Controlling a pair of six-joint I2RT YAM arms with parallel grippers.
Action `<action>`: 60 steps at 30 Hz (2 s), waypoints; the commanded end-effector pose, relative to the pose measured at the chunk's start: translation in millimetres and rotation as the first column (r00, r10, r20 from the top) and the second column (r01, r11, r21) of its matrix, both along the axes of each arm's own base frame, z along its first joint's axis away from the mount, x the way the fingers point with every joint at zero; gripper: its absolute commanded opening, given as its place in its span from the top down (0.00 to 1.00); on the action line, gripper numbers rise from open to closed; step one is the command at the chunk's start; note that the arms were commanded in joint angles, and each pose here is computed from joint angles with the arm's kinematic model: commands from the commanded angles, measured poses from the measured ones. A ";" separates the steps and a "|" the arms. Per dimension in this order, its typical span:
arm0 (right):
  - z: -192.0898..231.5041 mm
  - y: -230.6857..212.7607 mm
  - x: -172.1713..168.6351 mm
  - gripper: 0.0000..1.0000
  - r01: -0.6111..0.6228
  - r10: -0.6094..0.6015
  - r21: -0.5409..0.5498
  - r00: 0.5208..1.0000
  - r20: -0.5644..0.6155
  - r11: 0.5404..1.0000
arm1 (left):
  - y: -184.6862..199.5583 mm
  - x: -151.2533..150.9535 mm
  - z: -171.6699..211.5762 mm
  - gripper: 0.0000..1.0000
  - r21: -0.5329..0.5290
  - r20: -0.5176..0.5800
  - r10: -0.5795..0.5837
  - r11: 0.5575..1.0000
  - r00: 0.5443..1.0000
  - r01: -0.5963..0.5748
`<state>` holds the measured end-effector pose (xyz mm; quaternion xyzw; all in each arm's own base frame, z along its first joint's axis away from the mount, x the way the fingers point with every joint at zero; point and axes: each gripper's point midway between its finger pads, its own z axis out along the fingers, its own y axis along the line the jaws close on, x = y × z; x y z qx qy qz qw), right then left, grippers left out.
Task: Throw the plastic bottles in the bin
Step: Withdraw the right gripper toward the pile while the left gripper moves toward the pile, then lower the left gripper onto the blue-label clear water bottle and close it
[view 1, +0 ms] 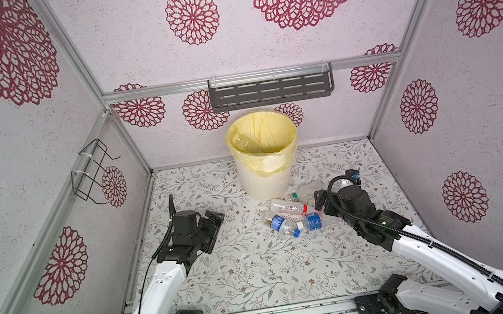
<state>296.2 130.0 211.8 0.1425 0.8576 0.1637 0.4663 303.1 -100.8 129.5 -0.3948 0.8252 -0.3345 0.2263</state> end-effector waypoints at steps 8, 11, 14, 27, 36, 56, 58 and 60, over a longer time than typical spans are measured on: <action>-11.0 -27.3 -25.3 0.01 0.090 -0.089 0.019 0.995 -0.052 0.996 | -37.8 5.8 -1.5 0.03 0.026 -0.067 -0.038 0.999 0.997 0.040; -10.3 -31.2 -28.3 0.01 0.105 -0.103 0.037 0.994 -0.038 0.994 | -46.7 6.9 0.9 0.03 0.037 -0.052 -0.035 0.999 0.998 0.037; -11.3 -34.2 -30.5 0.01 0.112 -0.111 0.034 0.993 -0.036 0.993 | -55.8 8.8 2.3 0.03 0.024 -0.038 -0.035 0.999 0.999 0.036; -25.0 -28.8 -33.6 0.01 0.108 -0.103 0.086 0.992 -0.067 0.990 | -104.5 16.8 -22.2 0.03 -0.038 -0.051 -0.122 0.992 0.991 0.120; -32.3 -28.0 -35.1 0.01 0.109 -0.101 0.087 0.991 -0.089 0.990 | -148.7 24.3 -44.7 0.03 -0.046 -0.067 -0.231 0.972 0.971 0.229; -39.8 -26.4 -35.3 0.01 0.109 -0.099 0.077 0.988 -0.118 0.991 | -208.0 25.6 -80.5 0.03 -0.032 -0.115 -0.342 0.940 0.933 0.341; -39.3 -26.7 -35.4 0.01 0.110 -0.101 0.077 0.988 -0.117 0.991 | -208.7 25.9 -83.6 0.04 -0.030 -0.121 -0.342 0.940 0.932 0.341; -38.4 -27.2 -35.4 0.01 0.112 -0.103 0.077 0.988 -0.115 0.991 | -209.9 26.5 -86.5 0.07 -0.030 -0.125 -0.345 0.939 0.930 0.344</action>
